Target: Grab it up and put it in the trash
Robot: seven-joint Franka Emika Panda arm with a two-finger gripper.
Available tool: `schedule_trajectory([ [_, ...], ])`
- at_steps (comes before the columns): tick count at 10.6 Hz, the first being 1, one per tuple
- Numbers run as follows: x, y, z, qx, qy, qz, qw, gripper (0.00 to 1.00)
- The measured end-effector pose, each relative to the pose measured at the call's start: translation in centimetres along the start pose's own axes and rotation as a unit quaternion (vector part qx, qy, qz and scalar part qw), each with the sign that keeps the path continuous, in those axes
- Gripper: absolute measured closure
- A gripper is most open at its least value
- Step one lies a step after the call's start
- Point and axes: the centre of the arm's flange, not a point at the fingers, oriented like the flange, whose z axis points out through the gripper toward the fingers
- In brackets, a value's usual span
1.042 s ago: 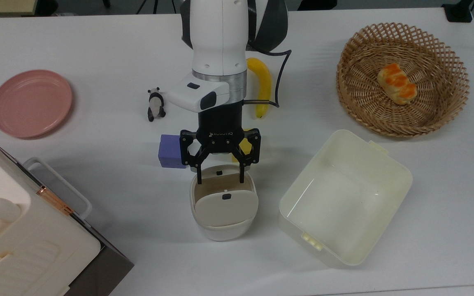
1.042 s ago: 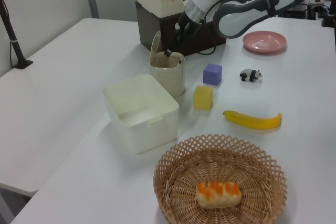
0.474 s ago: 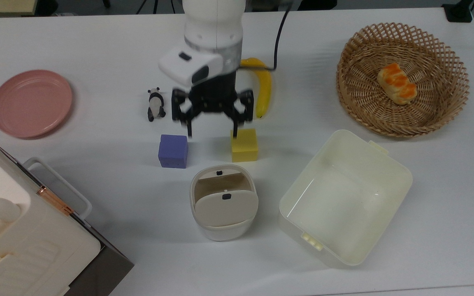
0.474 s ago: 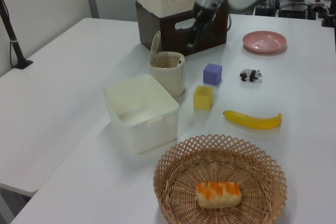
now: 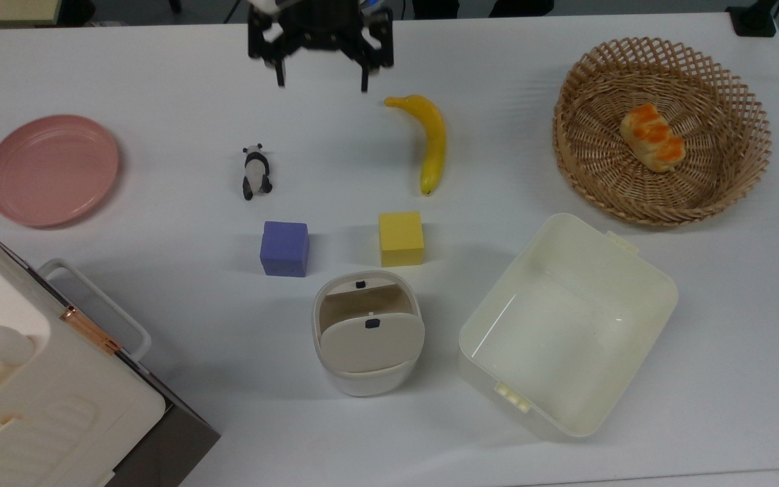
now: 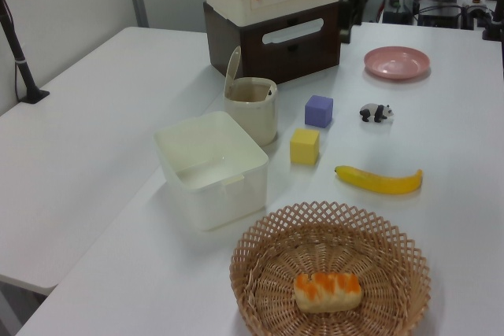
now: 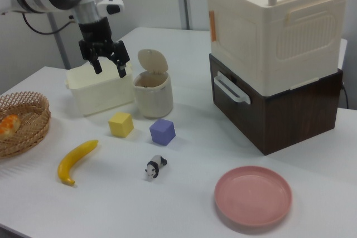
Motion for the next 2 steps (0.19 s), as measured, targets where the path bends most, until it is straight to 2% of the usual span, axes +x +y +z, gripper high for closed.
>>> schedule_trajectory([
  [2, -1.30, 1.37, -1.34, 0.000, -0.010, 0.010, 0.9999, 0.00],
])
